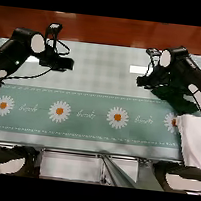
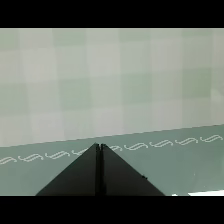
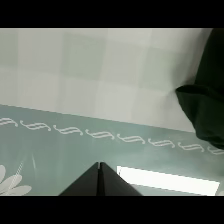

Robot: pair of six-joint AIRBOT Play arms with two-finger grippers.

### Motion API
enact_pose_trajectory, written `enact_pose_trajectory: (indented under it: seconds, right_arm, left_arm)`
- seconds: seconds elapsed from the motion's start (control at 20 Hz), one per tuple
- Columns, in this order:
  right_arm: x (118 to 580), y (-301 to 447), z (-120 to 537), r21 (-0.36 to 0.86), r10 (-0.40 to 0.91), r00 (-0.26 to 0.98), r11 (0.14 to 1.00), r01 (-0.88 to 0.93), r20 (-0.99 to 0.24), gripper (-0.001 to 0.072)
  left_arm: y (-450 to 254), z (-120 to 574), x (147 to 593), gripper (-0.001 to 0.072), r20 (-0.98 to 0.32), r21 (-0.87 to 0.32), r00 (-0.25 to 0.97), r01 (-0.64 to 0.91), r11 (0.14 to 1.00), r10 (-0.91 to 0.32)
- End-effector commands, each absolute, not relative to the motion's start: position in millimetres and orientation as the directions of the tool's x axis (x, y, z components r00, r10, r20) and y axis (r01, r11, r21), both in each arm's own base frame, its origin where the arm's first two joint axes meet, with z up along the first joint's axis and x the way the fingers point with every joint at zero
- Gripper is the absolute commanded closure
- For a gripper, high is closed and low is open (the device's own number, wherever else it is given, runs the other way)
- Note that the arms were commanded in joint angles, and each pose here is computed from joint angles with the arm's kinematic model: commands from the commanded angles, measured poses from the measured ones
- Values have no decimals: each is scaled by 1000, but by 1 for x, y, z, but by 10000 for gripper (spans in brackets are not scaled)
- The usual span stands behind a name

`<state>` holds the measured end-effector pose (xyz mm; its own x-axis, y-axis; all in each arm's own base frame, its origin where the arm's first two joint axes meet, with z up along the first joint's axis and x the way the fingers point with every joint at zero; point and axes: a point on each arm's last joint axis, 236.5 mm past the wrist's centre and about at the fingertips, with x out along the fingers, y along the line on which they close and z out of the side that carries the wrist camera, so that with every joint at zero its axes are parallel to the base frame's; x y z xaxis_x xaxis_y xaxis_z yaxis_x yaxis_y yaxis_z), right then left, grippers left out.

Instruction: Fold the shirts.

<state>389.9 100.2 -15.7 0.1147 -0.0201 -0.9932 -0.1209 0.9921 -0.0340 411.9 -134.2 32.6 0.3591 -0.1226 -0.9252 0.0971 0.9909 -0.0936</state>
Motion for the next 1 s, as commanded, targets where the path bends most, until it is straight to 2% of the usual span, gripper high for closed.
enact_pose_trajectory:
  seconds: [0.0,0.1,0.25,0.3,0.35,0.4,0.45,0.5,0.6,0.65,0.8,0.95]
  right_arm:
    - [390,100,-16,-35,-21,113,992,-122,-993,687]
    - [390,99,-16,-41,-26,115,992,-122,-993,687]
    - [416,107,-12,-21,7,224,992,-122,-975,687]
    - [427,110,-9,-16,18,269,992,-125,-963,685]
    - [437,112,-4,-12,29,314,992,-127,-949,606]
    - [443,104,5,-56,-6,340,989,-136,-940,375]
    - [449,82,22,-151,-97,362,980,-126,-927,303]
    - [453,54,46,-268,-212,388,959,-95,-897,303]
    - [459,-10,114,-489,-438,464,872,13,-770,303]
    - [456,-36,143,-523,-488,497,849,79,-717,303]
    - [440,-93,157,-355,-436,489,900,255,-756,303]
    - [456,-114,121,-88,-247,501,944,319,-830,303]
  left_arm:
    - [-134,32,412,688,-925,-93,358,97,991,-123]
    - [-134,32,412,688,-925,-93,358,97,991,-123]
    - [-135,32,413,688,-924,-94,362,98,991,-124]
    - [-136,36,422,688,-906,-98,402,101,990,-131]
    - [-133,42,431,675,-891,-83,436,122,989,-128]
    - [-128,49,437,560,-882,-39,457,176,984,-116]
    - [-118,61,441,319,-878,-2,469,195,981,-94]
    - [-103,74,442,200,-880,26,471,169,985,-57]
    - [-78,102,440,200,-872,26,487,116,993,-34]
    - [-70,116,436,200,-854,13,518,94,995,-38]
    - [-72,145,414,200,-775,-76,621,90,993,-115]
    - [-100,130,379,200,-721,-218,648,124,968,-245]
